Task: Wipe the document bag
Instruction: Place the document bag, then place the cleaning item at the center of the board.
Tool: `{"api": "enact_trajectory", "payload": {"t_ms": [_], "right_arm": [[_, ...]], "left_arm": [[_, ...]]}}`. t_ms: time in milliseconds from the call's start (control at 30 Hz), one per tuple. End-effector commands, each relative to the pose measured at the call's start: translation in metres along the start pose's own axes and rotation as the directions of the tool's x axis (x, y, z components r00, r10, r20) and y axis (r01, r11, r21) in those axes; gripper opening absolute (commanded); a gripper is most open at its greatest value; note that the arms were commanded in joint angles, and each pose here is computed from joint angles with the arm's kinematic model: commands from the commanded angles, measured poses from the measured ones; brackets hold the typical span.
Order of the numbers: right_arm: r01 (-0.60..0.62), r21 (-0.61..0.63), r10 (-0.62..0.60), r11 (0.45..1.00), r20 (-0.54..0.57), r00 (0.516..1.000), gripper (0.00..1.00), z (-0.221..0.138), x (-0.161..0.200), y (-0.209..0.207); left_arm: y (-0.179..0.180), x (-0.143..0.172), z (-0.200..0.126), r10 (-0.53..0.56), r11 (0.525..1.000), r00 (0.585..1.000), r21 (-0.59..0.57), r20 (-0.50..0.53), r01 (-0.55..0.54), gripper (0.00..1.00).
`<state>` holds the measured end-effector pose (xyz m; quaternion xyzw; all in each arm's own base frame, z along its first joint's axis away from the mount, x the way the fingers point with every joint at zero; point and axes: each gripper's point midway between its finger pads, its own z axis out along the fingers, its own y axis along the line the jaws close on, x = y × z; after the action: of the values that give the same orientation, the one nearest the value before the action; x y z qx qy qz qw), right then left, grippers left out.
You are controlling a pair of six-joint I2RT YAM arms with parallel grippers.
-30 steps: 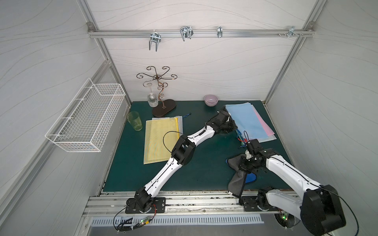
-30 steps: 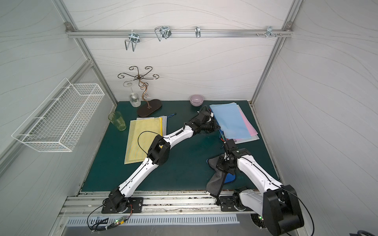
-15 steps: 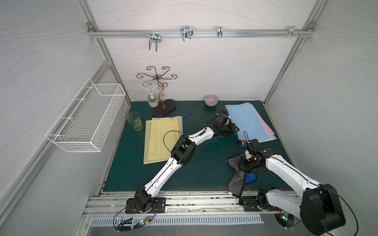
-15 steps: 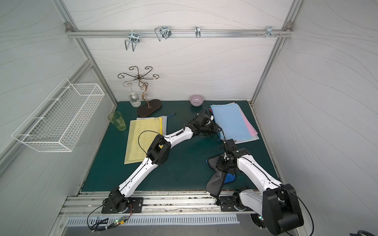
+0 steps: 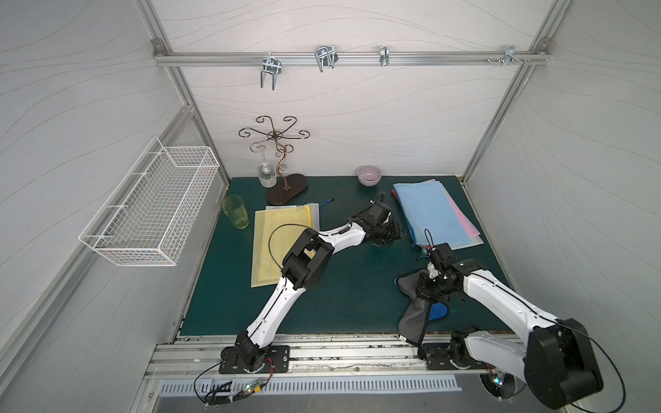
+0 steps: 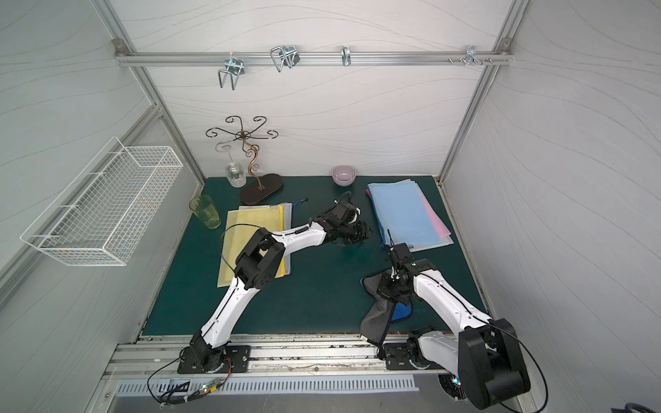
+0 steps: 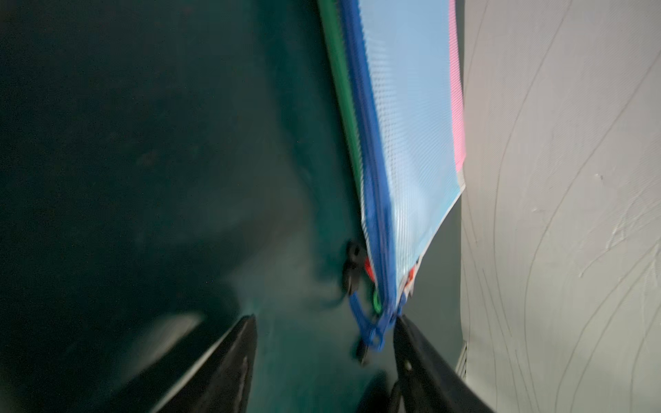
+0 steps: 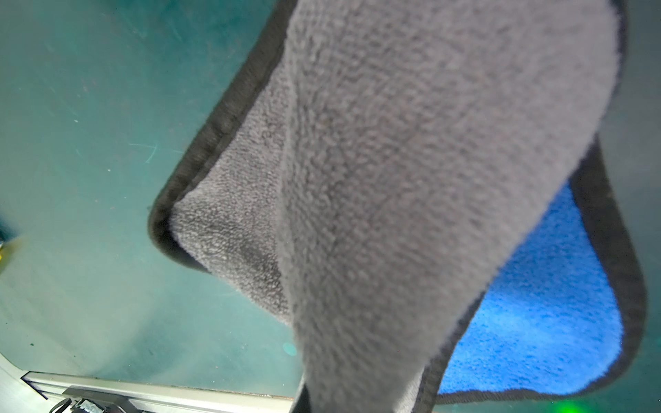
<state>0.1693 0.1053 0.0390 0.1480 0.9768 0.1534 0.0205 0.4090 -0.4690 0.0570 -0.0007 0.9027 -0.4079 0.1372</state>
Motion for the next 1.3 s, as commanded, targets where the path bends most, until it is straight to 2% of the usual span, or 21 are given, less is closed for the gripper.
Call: {"api": "enact_trajectory", "payload": {"t_ms": [0,100,200,333,400,467,533,600,700,867,1067,1200,1267], "right_arm": [[0.003,-0.036,-0.002,0.999,0.022,1.0,0.0,0.001,-0.015,0.017],[0.014,-0.07,-0.013,0.997,0.016,1.0,0.0,0.007,-0.028,0.039],[0.048,-0.074,-0.048,0.996,0.003,0.999,0.0,0.015,-0.036,0.067],[0.032,-0.069,-0.034,0.997,-0.035,0.999,0.0,0.033,-0.042,0.094],[0.016,-0.07,-0.019,0.997,-0.052,0.998,0.08,0.04,-0.046,0.103],[0.004,-0.081,-0.01,0.997,-0.071,0.997,0.21,0.047,-0.048,0.112],[-0.005,-0.084,-0.002,0.996,-0.089,0.996,0.26,0.053,-0.05,0.117],[-0.01,-0.058,0.005,0.998,-0.089,0.996,0.28,0.056,-0.053,0.114],[-0.047,-0.093,0.037,0.995,-0.106,0.994,0.28,0.059,-0.06,0.114],[-0.025,-0.127,0.01,0.992,-0.12,0.993,0.28,0.055,-0.071,0.126],[-0.01,-0.133,-0.007,0.991,-0.127,0.992,0.28,0.048,-0.069,0.116],[-0.019,-0.206,-0.017,0.978,-0.172,0.985,0.27,0.041,-0.065,0.119],[-0.008,-0.218,-0.031,0.976,-0.175,0.984,0.27,0.036,-0.061,0.12]], "left_arm": [[-0.023,-0.023,-0.055,0.058,0.998,0.988,0.029,0.142,-0.063,0.62],[-0.006,0.005,-0.093,0.087,0.996,0.989,-0.026,0.117,-0.085,0.59],[0.009,0.043,-0.118,0.085,0.996,0.995,-0.037,0.05,-0.083,0.56],[0.009,0.101,-0.128,0.088,0.996,0.994,-0.011,-0.058,-0.089,0.57],[0.003,0.128,-0.123,0.111,0.994,0.989,0.006,-0.101,-0.111,0.59],[0.001,0.153,-0.115,0.134,0.991,0.979,0.008,-0.152,-0.134,0.59],[0.009,0.17,-0.106,0.122,0.992,0.973,-0.008,-0.196,-0.126,0.59],[0.017,0.173,-0.107,0.093,0.995,0.977,-0.019,-0.19,-0.099,0.57],[0.019,0.173,-0.109,0.097,0.994,0.976,-0.025,-0.194,-0.104,0.55],[0.015,0.181,-0.101,0.117,0.992,0.963,-0.023,-0.244,-0.126,0.61],[0.034,0.184,-0.088,0.056,0.989,0.949,-0.113,-0.31,-0.095,0.61],[0.061,0.193,-0.079,0.002,0.972,0.932,-0.22,-0.362,-0.087,0.52],[0.068,0.195,-0.078,-0.023,0.966,0.93,-0.247,-0.367,-0.074,0.4]]}}
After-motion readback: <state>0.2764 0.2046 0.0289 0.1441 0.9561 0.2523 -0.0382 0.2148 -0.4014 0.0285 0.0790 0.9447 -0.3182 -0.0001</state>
